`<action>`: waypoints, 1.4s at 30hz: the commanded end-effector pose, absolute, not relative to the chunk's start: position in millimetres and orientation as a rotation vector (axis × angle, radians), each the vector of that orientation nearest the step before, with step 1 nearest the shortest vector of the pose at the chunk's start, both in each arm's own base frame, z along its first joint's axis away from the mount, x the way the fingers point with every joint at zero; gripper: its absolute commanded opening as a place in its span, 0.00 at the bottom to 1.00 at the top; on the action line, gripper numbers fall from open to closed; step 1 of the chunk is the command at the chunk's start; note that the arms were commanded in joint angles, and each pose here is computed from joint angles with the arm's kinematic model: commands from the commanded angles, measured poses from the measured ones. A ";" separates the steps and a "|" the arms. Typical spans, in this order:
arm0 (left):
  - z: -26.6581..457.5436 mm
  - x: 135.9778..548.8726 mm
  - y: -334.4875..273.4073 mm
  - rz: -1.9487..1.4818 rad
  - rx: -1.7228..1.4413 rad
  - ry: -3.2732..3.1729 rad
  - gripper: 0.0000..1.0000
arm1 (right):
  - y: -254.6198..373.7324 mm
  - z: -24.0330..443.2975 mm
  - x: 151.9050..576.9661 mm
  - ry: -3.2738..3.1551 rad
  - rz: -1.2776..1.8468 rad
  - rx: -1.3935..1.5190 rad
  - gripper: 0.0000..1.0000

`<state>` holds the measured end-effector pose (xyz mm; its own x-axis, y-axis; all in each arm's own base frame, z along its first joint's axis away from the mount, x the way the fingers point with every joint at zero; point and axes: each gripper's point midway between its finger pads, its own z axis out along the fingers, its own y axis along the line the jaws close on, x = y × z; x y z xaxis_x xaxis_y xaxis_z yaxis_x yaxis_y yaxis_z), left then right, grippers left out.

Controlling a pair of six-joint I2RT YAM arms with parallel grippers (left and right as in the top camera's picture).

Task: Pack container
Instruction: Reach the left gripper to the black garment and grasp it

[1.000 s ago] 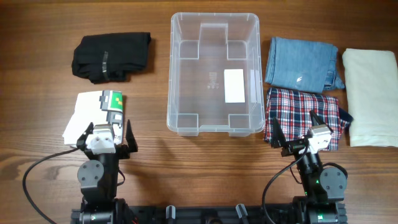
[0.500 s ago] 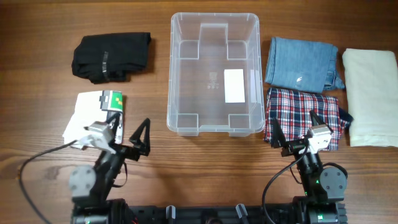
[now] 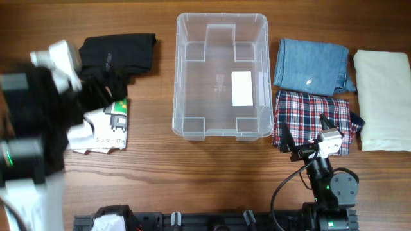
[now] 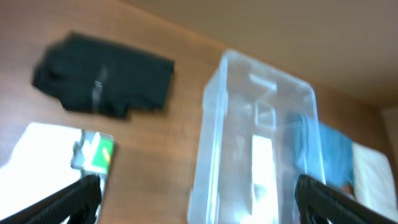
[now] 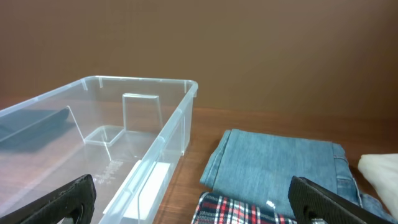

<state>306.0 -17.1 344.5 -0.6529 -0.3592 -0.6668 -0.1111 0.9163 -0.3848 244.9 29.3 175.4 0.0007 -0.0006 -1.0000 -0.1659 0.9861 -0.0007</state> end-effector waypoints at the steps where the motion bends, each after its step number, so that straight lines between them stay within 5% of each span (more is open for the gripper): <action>1: 351.9 335.0 -5.6 -0.324 -0.353 2.394 1.00 | 28.9 177.5 244.7 1.557 0.134 -0.124 1.00; 8: 302.5 372.8 -0.4 -0.310 -0.410 2.552 1.00 | 28.9 177.5 244.7 1.557 0.134 -0.124 1.00; 18: 247.3 402.0 45.6 -0.158 -1.325 2.360 1.00 | 28.9 177.5 244.7 1.557 0.134 -0.124 1.00; 42: 99.5 456.3 60.4 -0.049 -1.775 2.234 1.00 | 28.9 177.5 244.7 1.557 0.134 -0.124 1.00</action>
